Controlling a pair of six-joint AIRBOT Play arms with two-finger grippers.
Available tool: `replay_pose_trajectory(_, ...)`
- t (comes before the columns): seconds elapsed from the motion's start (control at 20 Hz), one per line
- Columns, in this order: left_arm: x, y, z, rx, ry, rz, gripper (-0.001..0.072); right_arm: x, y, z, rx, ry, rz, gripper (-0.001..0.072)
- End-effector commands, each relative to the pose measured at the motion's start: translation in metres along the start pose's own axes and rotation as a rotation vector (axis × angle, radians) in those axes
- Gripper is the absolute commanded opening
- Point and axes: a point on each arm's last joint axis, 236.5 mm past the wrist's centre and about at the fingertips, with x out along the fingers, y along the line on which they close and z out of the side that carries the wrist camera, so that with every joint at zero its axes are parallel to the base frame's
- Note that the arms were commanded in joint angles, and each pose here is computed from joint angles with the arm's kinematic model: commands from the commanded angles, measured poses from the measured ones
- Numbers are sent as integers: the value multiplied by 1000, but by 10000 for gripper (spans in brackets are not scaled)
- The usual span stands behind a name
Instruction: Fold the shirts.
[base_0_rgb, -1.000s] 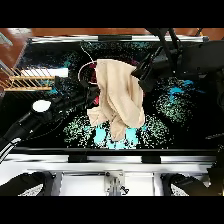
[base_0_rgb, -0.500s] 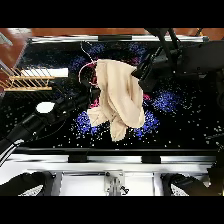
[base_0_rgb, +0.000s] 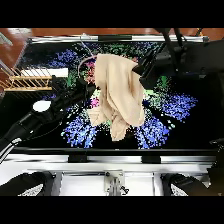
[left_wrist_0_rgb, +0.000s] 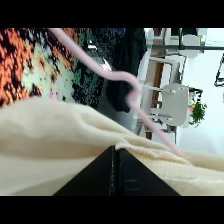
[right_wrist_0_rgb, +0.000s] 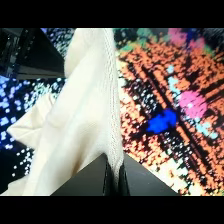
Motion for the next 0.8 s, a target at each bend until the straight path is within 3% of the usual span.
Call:
replay_pose_trajectory(0.0,-8,5,23,13,-10,3,39,-15,-3,14,-15,-49,-41,61)
replay_pose_trajectory(0.4,-54,-4,106,20,-162,-25,39,-27,4,21,-25,-70,-43,61)
replay_pose_trajectory(0.75,-64,4,117,24,-152,-12,38,-28,7,29,-13,-105,-29,61)
